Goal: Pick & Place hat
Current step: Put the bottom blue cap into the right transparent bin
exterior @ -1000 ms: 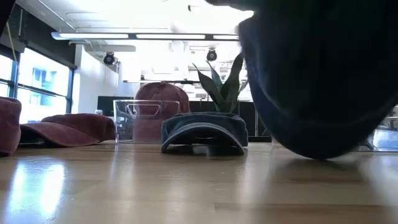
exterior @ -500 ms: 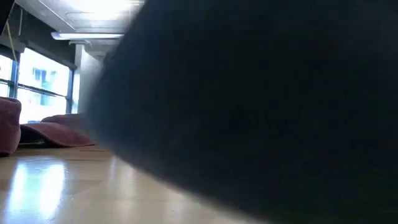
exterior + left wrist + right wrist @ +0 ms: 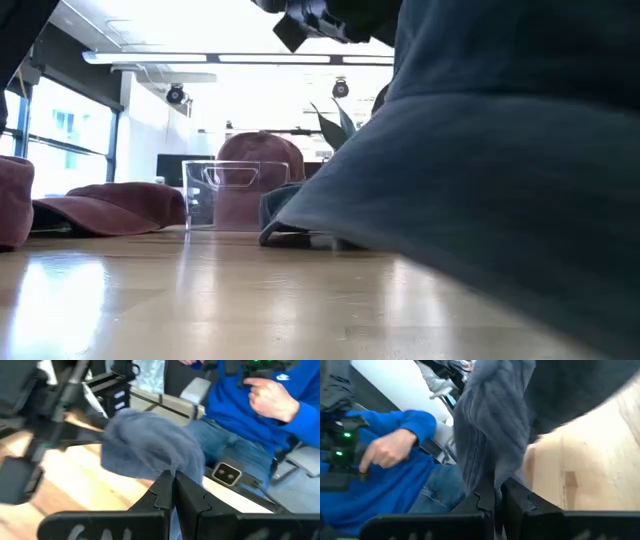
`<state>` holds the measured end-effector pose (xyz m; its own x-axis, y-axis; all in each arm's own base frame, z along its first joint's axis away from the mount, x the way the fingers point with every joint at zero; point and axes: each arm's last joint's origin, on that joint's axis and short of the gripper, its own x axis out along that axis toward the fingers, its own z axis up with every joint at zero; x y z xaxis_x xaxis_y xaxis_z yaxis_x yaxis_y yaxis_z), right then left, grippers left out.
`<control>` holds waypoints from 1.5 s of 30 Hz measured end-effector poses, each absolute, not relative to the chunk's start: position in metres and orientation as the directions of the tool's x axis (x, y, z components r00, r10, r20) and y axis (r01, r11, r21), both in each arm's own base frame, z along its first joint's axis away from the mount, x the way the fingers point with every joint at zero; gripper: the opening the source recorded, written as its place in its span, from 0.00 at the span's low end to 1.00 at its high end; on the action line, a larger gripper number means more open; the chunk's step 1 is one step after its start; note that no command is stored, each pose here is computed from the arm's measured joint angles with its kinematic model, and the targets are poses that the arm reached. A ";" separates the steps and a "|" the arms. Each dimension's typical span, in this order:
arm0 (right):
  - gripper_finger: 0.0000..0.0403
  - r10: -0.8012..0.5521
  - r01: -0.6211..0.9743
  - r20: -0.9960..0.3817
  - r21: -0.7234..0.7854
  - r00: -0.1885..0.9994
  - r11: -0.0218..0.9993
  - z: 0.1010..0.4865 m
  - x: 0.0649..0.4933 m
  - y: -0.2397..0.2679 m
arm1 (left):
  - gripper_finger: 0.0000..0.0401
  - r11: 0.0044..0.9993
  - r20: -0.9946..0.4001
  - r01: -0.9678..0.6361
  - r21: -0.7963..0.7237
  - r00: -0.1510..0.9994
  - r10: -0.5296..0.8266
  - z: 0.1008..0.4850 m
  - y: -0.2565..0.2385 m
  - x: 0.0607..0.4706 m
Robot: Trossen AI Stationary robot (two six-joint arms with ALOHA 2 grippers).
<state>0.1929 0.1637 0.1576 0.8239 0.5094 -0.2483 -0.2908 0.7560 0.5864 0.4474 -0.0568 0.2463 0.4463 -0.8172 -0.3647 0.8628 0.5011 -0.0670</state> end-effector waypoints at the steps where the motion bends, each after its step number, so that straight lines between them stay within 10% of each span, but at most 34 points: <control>1: 0.04 0.511 -0.288 -0.248 0.593 0.823 0.752 0.158 0.194 0.163 | 0.02 0.510 -0.365 0.857 -0.068 0.455 -0.812 0.246 -0.052 0.448; 12: 0.04 0.514 -0.214 -0.333 0.636 0.791 0.742 0.150 0.196 0.156 | 0.05 0.599 -0.432 0.774 -0.204 0.478 -0.765 0.207 -0.034 0.460; 26: 0.33 0.530 -0.137 -0.464 0.647 0.710 0.750 0.139 0.190 0.154 | 0.46 0.749 -0.496 0.645 -0.152 0.605 -0.622 0.209 -0.010 0.465; 36: 0.50 0.434 -0.104 -0.389 0.636 0.813 0.765 0.127 0.169 0.137 | 0.40 0.872 -0.711 0.486 0.063 0.634 -0.303 0.278 -0.032 0.412; 45: 0.66 0.445 -0.165 -0.303 0.642 0.842 0.749 0.123 0.183 0.144 | 0.30 0.816 -0.775 0.573 0.075 0.548 -0.314 0.267 -0.104 0.385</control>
<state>0.1834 0.1439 0.1226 0.8423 0.4455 -0.3034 -0.1648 0.7488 0.6420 0.3853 -0.1044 0.2668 0.5481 -0.3139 -0.7753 0.5734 0.8158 0.0751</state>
